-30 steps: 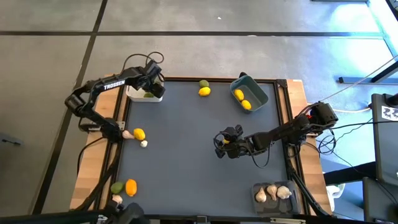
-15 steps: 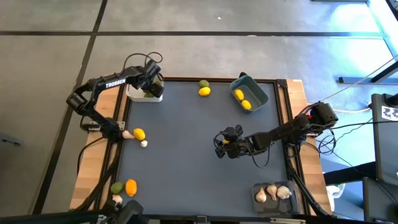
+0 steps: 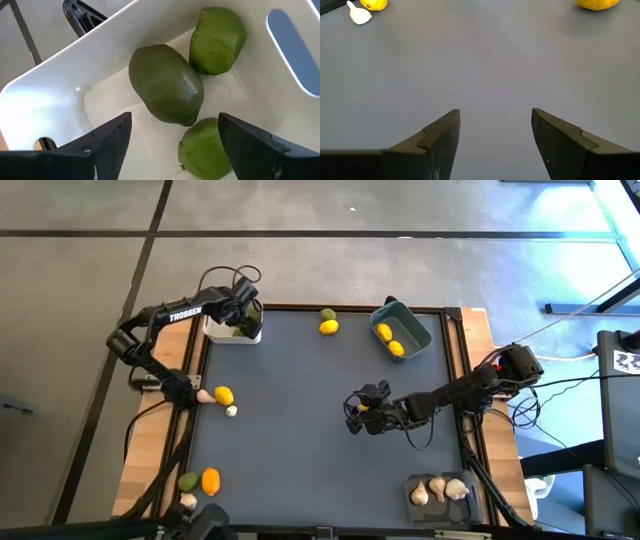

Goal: Sort produce into baskets
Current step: Put the lemon into the blue bin

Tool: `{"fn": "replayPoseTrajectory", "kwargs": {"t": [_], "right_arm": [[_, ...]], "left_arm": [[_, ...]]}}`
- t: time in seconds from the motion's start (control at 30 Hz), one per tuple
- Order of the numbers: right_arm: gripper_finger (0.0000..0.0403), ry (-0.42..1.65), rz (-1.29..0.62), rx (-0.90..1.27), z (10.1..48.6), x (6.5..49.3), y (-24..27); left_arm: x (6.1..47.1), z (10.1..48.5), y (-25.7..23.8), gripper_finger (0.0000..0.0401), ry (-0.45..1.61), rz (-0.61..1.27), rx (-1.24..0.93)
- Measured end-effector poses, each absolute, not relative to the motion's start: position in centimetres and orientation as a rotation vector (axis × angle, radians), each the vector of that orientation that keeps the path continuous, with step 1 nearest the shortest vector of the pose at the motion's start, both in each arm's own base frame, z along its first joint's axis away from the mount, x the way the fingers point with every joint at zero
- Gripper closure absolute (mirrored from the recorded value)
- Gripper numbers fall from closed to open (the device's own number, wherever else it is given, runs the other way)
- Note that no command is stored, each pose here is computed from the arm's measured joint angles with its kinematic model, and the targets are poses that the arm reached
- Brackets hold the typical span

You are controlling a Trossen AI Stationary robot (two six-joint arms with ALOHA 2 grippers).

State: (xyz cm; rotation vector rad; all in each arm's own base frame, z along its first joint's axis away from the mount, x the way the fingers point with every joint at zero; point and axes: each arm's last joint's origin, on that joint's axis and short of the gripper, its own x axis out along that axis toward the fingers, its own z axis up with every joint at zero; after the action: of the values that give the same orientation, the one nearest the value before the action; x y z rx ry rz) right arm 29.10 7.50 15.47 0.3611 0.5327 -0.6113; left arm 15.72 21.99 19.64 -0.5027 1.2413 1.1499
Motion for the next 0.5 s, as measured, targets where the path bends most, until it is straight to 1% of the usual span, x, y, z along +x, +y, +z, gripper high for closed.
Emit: {"fn": "replayPoseTrajectory", "kwargs": {"t": [0.27,0.5], "right_arm": [[0.0159,0.523,-0.608,0.368,15.5,29.2,7.5],[0.0159,0.521,-0.607,0.369,15.6,29.2,7.5]], "left_arm": [[15.7,22.2,20.3,0.0125,1.186,1.118,-0.465],[16.0,24.4,17.0,0.0127,1.174,0.994,-0.462]]}}
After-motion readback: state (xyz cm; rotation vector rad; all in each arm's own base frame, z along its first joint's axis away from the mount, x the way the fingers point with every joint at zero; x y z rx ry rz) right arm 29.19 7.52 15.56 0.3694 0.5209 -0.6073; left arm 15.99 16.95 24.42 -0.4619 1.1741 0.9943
